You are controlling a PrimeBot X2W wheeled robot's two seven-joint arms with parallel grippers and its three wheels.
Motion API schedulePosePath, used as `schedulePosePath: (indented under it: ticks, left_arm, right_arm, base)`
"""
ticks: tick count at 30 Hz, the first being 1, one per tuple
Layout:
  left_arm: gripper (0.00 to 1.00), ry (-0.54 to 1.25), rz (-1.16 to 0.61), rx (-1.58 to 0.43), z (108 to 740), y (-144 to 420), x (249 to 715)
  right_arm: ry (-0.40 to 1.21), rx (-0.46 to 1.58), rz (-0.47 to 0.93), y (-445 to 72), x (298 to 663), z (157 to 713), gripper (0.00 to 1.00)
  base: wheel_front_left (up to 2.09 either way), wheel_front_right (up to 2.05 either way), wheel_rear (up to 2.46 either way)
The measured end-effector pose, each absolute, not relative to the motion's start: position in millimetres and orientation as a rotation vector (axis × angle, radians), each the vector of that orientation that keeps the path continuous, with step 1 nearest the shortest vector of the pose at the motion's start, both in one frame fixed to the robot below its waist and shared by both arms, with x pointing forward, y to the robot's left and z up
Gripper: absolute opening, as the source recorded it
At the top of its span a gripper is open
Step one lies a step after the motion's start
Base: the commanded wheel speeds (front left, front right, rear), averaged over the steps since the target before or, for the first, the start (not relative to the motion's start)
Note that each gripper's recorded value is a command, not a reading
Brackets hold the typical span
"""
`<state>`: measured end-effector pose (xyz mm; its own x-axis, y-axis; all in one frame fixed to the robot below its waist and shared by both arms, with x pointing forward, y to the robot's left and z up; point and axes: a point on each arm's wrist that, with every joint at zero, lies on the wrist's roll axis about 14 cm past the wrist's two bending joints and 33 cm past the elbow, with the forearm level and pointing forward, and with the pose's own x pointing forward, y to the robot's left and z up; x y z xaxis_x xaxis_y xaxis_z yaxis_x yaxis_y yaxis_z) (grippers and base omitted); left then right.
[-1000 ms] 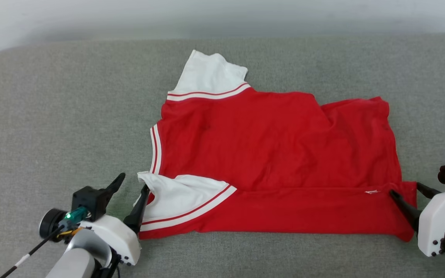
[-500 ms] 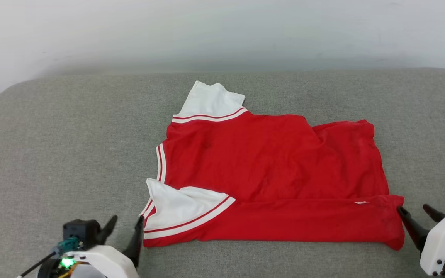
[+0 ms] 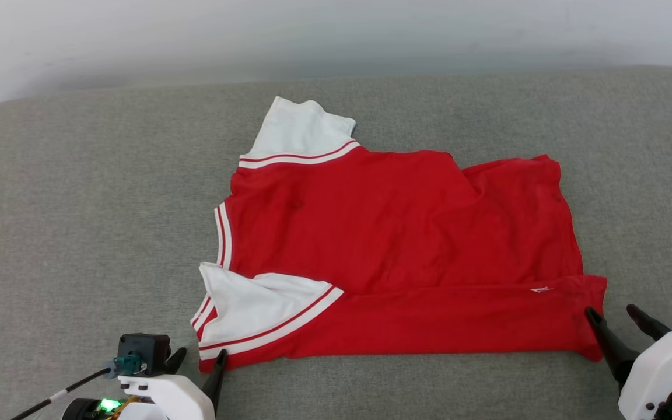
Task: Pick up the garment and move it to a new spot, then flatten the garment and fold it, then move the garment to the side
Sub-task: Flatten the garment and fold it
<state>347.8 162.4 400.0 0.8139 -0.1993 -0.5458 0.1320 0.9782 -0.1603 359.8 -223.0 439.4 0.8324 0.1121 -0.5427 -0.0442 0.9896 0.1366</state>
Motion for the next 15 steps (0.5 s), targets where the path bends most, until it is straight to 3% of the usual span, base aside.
schedulePosePath:
  ticks: [8,9,10,12,15]
  left_arm:
    - [1.0,0.704,-0.194,-0.072,370,163,345]
    - [0.74,0.716,-0.204,-0.077,367,161,344]
    - [0.41,0.726,-0.21,-0.08,365,160,344]
    - [0.0,0.733,-0.222,-0.084,364,159,344]
    - [0.0,0.727,-0.236,-0.099,365,153,342]
  right_arm:
    - [0.604,0.119,0.063,-228,359,434,1.0]
    - [0.607,0.119,0.065,-227,358,433,1.0]
    - [0.61,0.117,0.068,-226,359,432,1.0]
    - [0.622,0.107,0.087,-222,358,430,1.0]
    - [0.625,0.075,0.096,-225,359,433,1.0]
  base:
    - [0.0,0.0,0.0]
    - [0.0,0.0,0.0]
    - [0.0,0.0,0.0]
    - [0.0,0.0,0.0]
    - [0.0,0.0,0.0]
